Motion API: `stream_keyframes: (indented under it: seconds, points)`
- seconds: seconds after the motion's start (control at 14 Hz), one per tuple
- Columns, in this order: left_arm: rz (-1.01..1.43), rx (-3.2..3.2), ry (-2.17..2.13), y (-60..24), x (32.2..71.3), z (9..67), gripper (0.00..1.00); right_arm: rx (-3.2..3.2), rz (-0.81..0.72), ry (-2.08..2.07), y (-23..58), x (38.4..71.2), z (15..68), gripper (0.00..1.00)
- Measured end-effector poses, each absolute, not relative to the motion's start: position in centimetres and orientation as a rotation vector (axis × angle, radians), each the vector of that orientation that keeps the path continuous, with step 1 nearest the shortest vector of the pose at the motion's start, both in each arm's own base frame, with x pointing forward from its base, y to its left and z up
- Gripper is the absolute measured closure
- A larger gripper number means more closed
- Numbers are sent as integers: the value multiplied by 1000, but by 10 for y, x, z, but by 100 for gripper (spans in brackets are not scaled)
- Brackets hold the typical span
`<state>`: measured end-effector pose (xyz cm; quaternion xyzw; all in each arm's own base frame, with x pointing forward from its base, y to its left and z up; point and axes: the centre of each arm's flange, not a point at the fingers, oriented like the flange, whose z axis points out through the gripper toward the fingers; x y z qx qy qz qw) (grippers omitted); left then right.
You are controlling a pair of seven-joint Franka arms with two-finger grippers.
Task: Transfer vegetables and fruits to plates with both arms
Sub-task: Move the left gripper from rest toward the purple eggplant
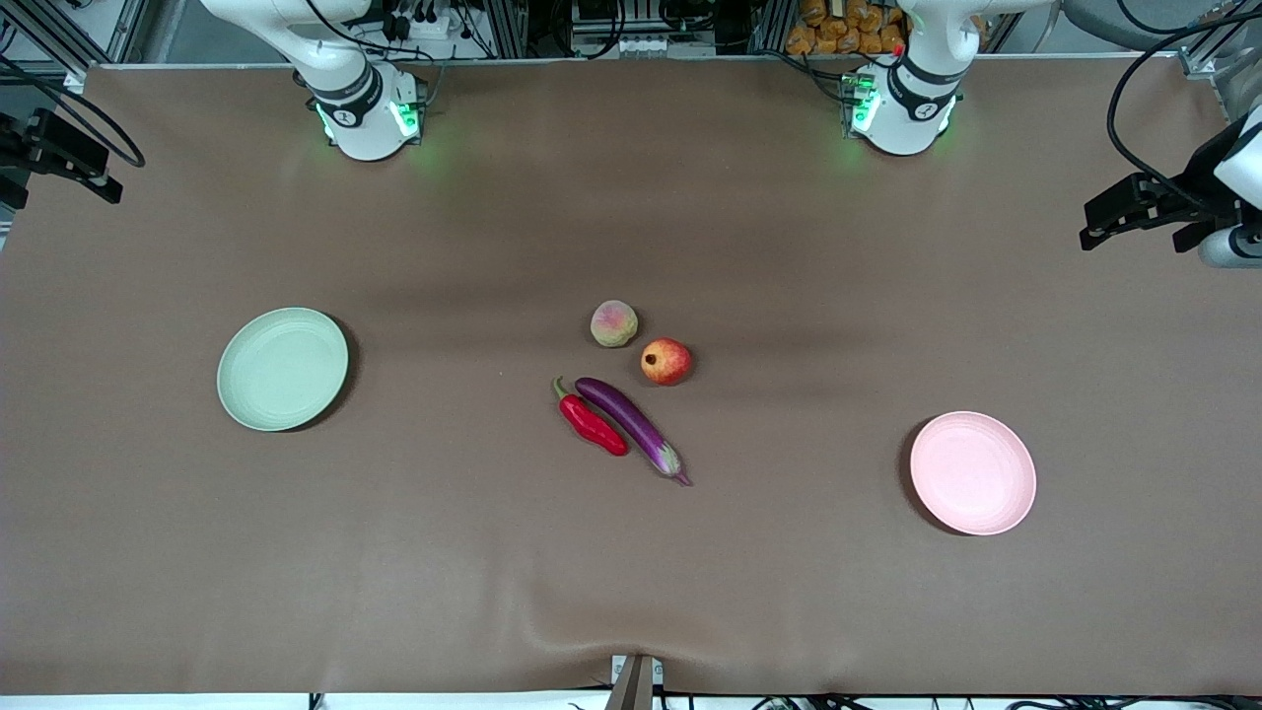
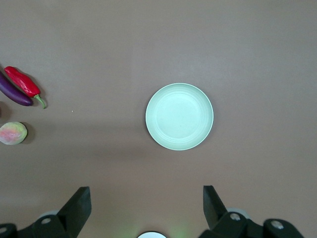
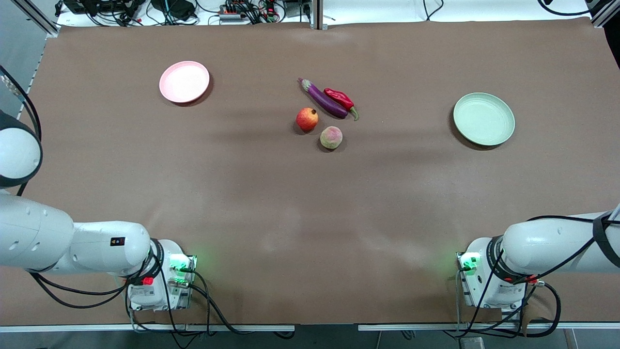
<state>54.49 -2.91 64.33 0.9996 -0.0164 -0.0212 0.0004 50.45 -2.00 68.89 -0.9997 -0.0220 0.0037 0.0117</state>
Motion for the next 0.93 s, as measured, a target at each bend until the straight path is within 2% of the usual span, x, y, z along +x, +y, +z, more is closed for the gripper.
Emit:
stream_keyframes:
  seconds: [0.36, 0.57, 0.93]
  points:
    - [-67, 3140, -52, -29, 545, 643, 0, -3118, 12, -55, -24, 505, 688, 0]
    - [-71, 3138, -27, -26, 545, 642, 0, -3116, 67, -41, -29, 509, 681, 0]
    - [-169, 3103, -20, -26, 563, 608, 0, -3116, 81, -46, -27, 515, 687, 0]
